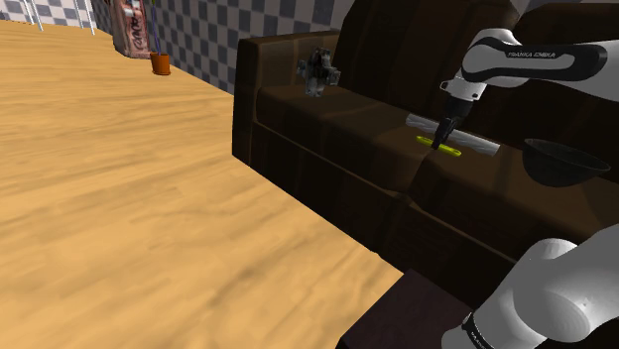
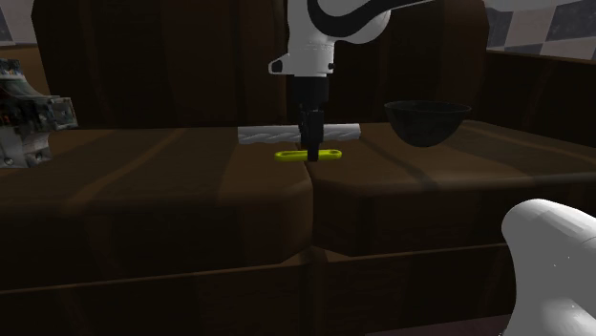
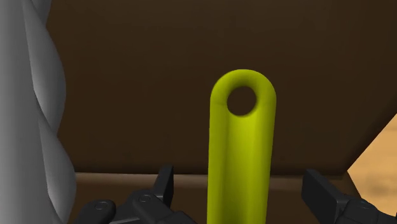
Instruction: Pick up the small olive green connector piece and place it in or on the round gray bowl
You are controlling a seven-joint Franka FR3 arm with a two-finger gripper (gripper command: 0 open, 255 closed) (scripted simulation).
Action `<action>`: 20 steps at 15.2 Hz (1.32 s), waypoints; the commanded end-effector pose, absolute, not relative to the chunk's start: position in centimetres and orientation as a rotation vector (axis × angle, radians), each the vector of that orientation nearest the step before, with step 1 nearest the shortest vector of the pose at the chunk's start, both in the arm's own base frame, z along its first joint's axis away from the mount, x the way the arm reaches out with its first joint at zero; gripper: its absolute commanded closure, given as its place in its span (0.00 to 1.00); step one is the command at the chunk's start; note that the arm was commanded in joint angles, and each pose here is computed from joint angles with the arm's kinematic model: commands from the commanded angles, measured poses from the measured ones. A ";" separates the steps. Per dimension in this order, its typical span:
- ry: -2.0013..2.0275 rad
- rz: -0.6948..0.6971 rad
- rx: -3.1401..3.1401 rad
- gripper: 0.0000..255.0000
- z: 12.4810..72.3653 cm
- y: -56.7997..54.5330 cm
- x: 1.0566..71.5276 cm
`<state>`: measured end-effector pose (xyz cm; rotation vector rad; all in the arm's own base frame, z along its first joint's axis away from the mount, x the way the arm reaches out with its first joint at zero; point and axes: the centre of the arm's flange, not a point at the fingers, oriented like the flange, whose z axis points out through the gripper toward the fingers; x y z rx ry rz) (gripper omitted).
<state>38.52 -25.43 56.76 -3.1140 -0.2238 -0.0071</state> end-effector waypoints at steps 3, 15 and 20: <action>-0.224 -0.007 -3.114 1.00 56.8 -25.4 38.5; -0.224 -0.007 -3.114 1.00 59.4 -25.4 38.5; -0.224 -0.007 -3.114 1.00 62.0 -25.4 38.5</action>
